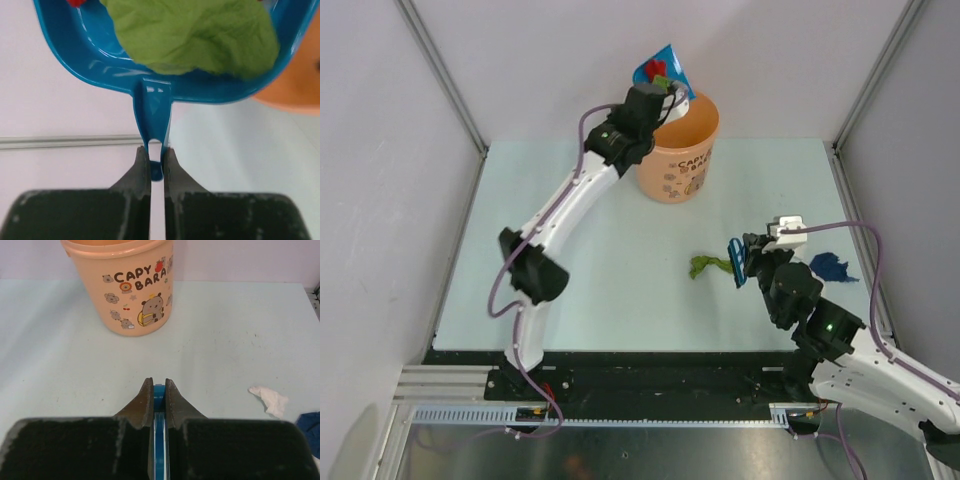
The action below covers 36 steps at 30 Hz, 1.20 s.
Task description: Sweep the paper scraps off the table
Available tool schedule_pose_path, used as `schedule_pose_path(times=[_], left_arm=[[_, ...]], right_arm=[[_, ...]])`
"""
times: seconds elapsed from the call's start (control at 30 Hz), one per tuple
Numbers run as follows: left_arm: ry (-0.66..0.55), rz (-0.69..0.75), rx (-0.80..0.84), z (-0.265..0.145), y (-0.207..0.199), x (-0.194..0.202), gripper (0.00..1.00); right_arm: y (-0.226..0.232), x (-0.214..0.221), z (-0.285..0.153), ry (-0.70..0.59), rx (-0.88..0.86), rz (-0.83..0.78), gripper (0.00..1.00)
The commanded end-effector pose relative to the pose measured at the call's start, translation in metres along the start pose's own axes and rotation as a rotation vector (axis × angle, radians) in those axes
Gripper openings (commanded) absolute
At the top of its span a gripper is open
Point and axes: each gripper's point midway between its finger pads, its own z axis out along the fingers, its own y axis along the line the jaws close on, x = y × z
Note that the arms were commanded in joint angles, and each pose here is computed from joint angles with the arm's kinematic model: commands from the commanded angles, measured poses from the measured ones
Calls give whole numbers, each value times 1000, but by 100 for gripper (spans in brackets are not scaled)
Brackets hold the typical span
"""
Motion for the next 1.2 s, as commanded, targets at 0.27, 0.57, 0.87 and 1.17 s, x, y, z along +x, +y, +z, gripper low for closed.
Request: schedule_pose_path(times=[0.27,0.57,0.87,1.17], left_arm=[[209,565,-630,-7,91,-15,0],[219,677,-770,-18,97,-23,0],[103,363,-755,-39,111,-9,0],[-76,105,-140,-83,26,53,0]], right_arm=[[-13,2,-6,-7,29,19,0],[-8,7,-3,1,10,12,0],[-19,28,8,21,85,-82,0],[-56,46,52,61,247,-175,0]])
